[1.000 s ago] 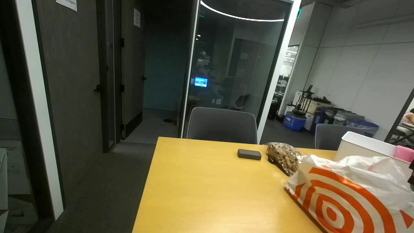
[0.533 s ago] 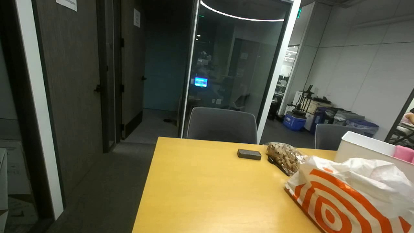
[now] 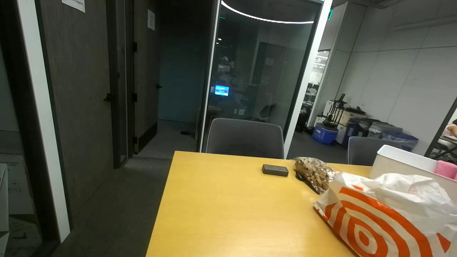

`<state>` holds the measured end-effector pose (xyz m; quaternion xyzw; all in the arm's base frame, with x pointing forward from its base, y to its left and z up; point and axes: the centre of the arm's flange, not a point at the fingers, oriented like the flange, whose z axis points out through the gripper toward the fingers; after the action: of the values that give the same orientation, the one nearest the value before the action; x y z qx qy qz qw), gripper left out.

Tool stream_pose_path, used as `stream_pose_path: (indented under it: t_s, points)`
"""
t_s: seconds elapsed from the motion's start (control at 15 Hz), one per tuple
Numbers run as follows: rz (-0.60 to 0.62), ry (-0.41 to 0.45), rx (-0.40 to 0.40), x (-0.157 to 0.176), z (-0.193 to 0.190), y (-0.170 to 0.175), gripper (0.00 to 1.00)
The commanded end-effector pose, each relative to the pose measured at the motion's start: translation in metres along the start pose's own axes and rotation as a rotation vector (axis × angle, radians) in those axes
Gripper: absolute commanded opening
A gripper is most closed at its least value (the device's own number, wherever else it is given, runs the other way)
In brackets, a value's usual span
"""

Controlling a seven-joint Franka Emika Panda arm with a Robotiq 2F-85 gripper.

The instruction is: Put the moose from the plastic on the table then put the apple in the bowl.

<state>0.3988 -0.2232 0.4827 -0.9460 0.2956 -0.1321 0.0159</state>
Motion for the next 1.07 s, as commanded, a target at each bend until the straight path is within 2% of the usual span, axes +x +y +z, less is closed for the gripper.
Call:
stream_pose_path:
  t_s: [0.0,0.33,0.47,0.8,1.0]
  points:
    - [0.189,0.043,-0.049,0.021,-0.002,0.022,0.50]
    - [0.462,0.054,-0.093,0.033,-0.008,0.069,0.50]
    - [0.563,0.074,-0.122,0.042,0.007,0.072,0.50]
    - [0.770,0.094,-0.264,0.053,0.097,0.030,0.50]
    - [0.866,0.085,-0.368,0.049,0.152,0.023,0.50]
